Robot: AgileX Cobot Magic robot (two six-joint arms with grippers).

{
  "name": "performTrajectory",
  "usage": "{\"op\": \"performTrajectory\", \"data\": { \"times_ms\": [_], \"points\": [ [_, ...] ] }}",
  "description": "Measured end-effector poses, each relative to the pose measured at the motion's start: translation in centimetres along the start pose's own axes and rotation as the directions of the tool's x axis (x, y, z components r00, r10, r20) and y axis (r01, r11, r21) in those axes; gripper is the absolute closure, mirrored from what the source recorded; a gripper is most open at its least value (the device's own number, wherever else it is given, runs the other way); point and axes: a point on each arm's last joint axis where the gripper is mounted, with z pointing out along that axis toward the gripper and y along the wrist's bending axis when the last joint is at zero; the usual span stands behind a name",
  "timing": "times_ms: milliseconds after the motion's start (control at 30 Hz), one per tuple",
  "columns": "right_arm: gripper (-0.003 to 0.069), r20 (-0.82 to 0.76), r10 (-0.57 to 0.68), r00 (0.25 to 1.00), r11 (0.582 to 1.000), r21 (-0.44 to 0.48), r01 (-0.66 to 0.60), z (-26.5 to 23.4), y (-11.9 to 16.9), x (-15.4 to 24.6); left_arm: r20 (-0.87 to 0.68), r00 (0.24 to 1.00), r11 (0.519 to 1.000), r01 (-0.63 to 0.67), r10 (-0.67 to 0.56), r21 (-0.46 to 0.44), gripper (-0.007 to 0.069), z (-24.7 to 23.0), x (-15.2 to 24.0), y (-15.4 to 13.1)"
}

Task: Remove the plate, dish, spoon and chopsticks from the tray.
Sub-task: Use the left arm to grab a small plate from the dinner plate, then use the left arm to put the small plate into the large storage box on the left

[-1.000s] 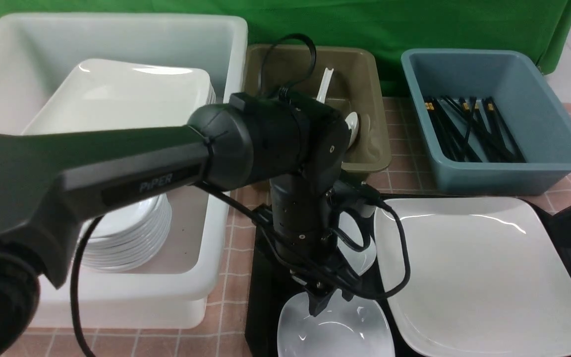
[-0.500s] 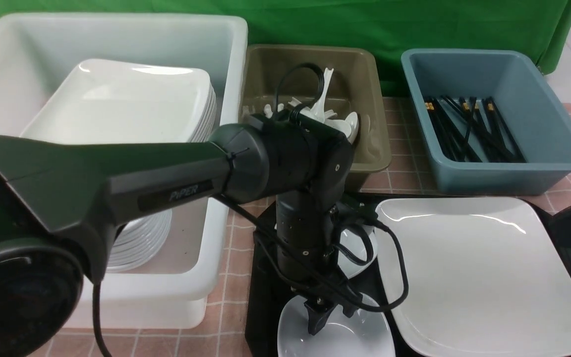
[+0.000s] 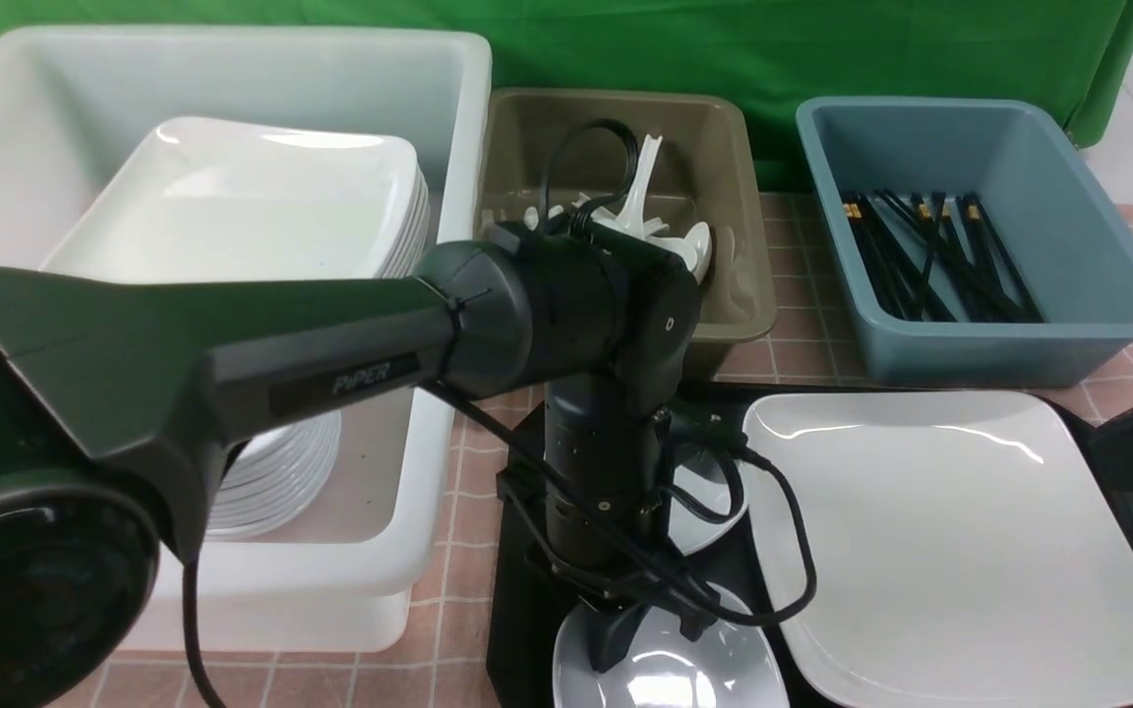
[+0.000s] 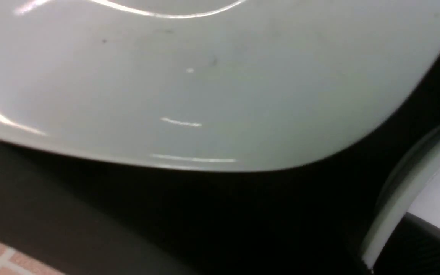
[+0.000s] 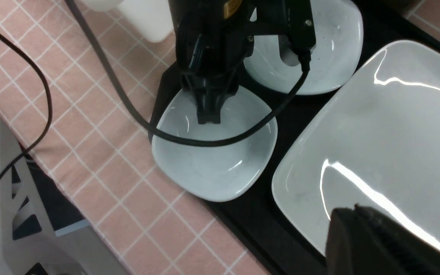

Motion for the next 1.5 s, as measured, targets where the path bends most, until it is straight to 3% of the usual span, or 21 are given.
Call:
{"op": "performTrajectory", "data": {
  "times_ms": [233, 433, 600, 767, 900, 933, 1000, 1033, 1100, 1133, 1233, 1367, 1500],
  "points": [
    [0.0628, 0.002, -0.001, 1.0, 1.0, 0.0, 0.001, -0.1, 0.1, 0.0, 0.126, 0.992, 1.0, 0.006, -0.005, -0.007, 0.0605, -4.8, 1.3, -0.4],
    [0.0628, 0.032, -0.017, 0.999, 1.0, 0.011, 0.016, -0.9, 0.8, 0.2, 0.214, 0.977, 1.0, 0.002, -0.003, 0.002, 0.0611, -8.0, 2.5, -0.8],
    [0.0628, 0.103, -0.073, 0.992, 0.997, 0.003, 0.073, -2.3, 2.2, 0.5, 0.316, 0.947, 0.994, 0.032, -0.063, 0.1, 0.0613, -11.4, 3.9, -0.7],
    [0.0628, 0.25, -0.143, 0.957, 0.974, -0.138, 0.182, -2.6, 3.8, -1.0, 0.495, 0.84, 0.97, 0.138, -0.223, 0.202, 0.0613, -17.9, 6.8, 4.0],
    [0.0628, 0.298, -0.199, 0.934, 0.944, -0.197, 0.264, -2.8, 5.0, -2.6, 0.579, 0.745, 0.943, 0.244, -0.332, 0.227, 0.0613, -21.3, 10.3, 8.3],
    [0.0628, 0.304, -0.251, 0.919, 0.919, -0.225, 0.325, -2.7, 5.9, -3.5, 0.61, 0.685, 0.916, 0.323, -0.399, 0.237, 0.0613, -22.7, 12.7, 10.9],
    [0.0628, 0.295, -0.281, 0.913, 0.901, -0.246, 0.357, -2.4, 6.5, -4.3, 0.637, 0.636, 0.896, 0.376, -0.435, 0.237, 0.0613, -23.6, 14.6, 12.5],
    [0.0628, 0.264, -0.316, 0.912, 0.888, -0.257, 0.382, -1.8, 7.3, -5.3, 0.654, 0.564, 0.849, 0.463, -0.504, 0.254, 0.0613, -24.1, 17.3, 14.9],
    [0.0628, 0.223, -0.334, 0.916, 0.893, -0.237, 0.383, -0.7, 7.9, -6.6, 0.661, 0.481, 0.787, 0.546, -0.576, 0.289, 0.0613, -24.1, 20.0, 16.8],
    [0.0628, 0.219, -0.339, 0.915, 0.893, -0.233, 0.386, -0.7, 8.0, -6.6, 0.657, 0.473, 0.778, 0.555, -0.587, 0.295, 0.0613, -23.9, 20.2, 17.1],
    [0.0628, 0.126, -0.381, 0.916, 0.902, -0.165, 0.398, 1.8, 9.0, -8.4, 0.62, 0.312, 0.629, 0.67, -0.72, 0.394, 0.0613, -21.1, 23.6, 20.4],
    [0.0628, 0.063, -0.417, 0.907, 0.895, -0.146, 0.421, 4.0, 9.7, -9.2, 0.553, 0.245, 0.534, 0.715, -0.796, 0.451, 0.0613, -15.8, 24.2, 21.8],
    [0.0628, 0.036, -0.421, 0.906, 0.895, -0.146, 0.422, 4.9, 9.6, -9.4, 0.53, 0.218, 0.501, 0.721, -0.82, 0.478, 0.0614, -12.7, 23.9, 21.9]
  ]
}}
